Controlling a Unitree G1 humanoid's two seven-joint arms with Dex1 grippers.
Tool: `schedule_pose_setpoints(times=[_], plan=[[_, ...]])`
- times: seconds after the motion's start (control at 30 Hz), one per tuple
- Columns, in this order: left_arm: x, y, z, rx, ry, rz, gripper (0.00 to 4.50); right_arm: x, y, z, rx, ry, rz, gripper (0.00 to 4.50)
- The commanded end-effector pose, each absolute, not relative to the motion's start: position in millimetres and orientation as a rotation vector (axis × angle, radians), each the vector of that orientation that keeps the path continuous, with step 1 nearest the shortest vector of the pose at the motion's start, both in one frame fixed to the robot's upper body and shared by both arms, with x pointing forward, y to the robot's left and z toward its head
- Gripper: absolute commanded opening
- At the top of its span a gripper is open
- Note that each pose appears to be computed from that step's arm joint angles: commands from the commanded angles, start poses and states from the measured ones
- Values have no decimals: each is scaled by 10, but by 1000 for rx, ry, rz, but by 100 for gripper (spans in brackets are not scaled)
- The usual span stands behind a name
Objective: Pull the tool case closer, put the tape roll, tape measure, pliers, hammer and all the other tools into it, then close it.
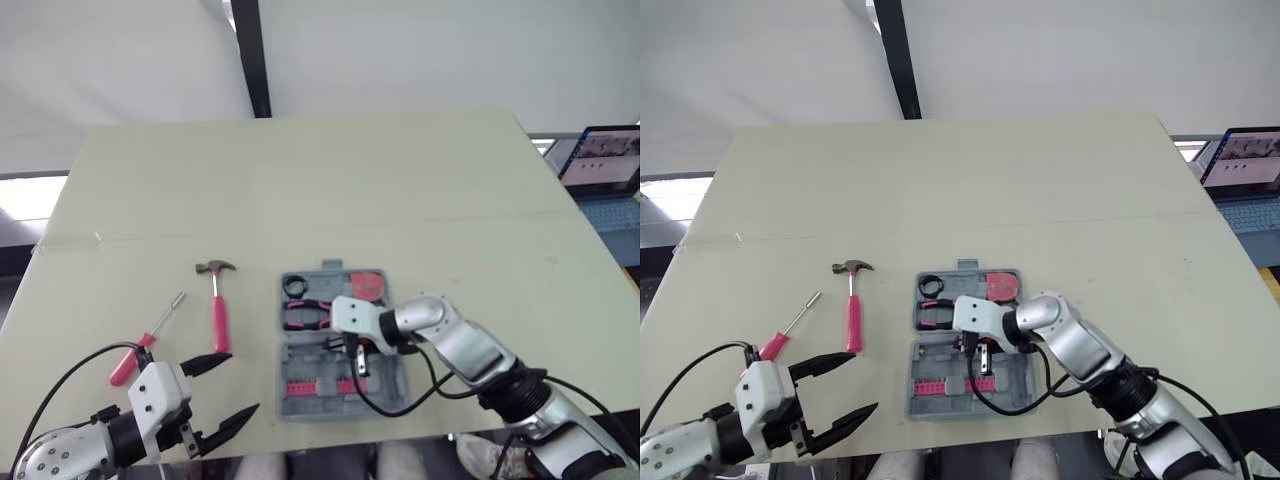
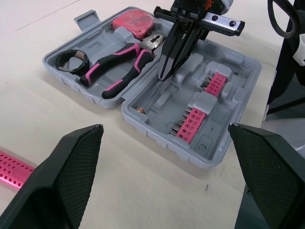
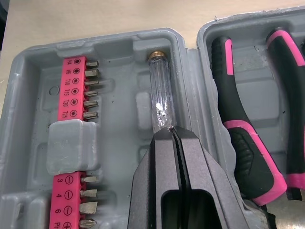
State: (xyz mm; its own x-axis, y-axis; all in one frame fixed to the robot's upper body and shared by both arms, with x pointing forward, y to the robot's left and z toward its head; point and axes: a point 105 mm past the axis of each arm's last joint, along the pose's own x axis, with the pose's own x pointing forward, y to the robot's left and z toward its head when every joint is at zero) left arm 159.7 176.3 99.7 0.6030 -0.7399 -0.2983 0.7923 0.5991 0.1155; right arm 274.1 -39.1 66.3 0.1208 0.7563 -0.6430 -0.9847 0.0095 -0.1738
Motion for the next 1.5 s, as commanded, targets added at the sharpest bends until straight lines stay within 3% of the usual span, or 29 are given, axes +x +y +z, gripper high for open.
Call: schedule_pose_setpoints(times=[0.03, 0.4, 0.63, 0.77, 0.93, 1.07, 1.3, 1.5], plan=[[1590, 1723, 1056, 265, 206, -914, 450, 2700, -516, 440, -718, 532, 1410, 4], [1597, 1722, 1063, 266, 205, -912, 450, 2680, -489, 420, -731, 536, 1424, 4], [1621, 1730, 1101, 193, 174, -872, 450, 2761, -425, 938, -523, 387, 1391, 4], [1644, 1775, 1115, 149, 175, -816, 450, 2763, -779, 1260, -441, 338, 1318, 4], [1620, 1942, 968, 178, 248, -733, 450, 2578, -1376, 1280, -334, 434, 1266, 4], [1562, 2025, 877, 175, 284, -698, 450, 2502, -1886, 1142, -156, 612, 1135, 120], [1392, 2161, 766, 190, 324, -641, 450, 2338, -2237, 972, -106, 656, 1040, 446], [1326, 2189, 722, 211, 338, -643, 450, 2279, -2350, 863, -147, 598, 1003, 446]])
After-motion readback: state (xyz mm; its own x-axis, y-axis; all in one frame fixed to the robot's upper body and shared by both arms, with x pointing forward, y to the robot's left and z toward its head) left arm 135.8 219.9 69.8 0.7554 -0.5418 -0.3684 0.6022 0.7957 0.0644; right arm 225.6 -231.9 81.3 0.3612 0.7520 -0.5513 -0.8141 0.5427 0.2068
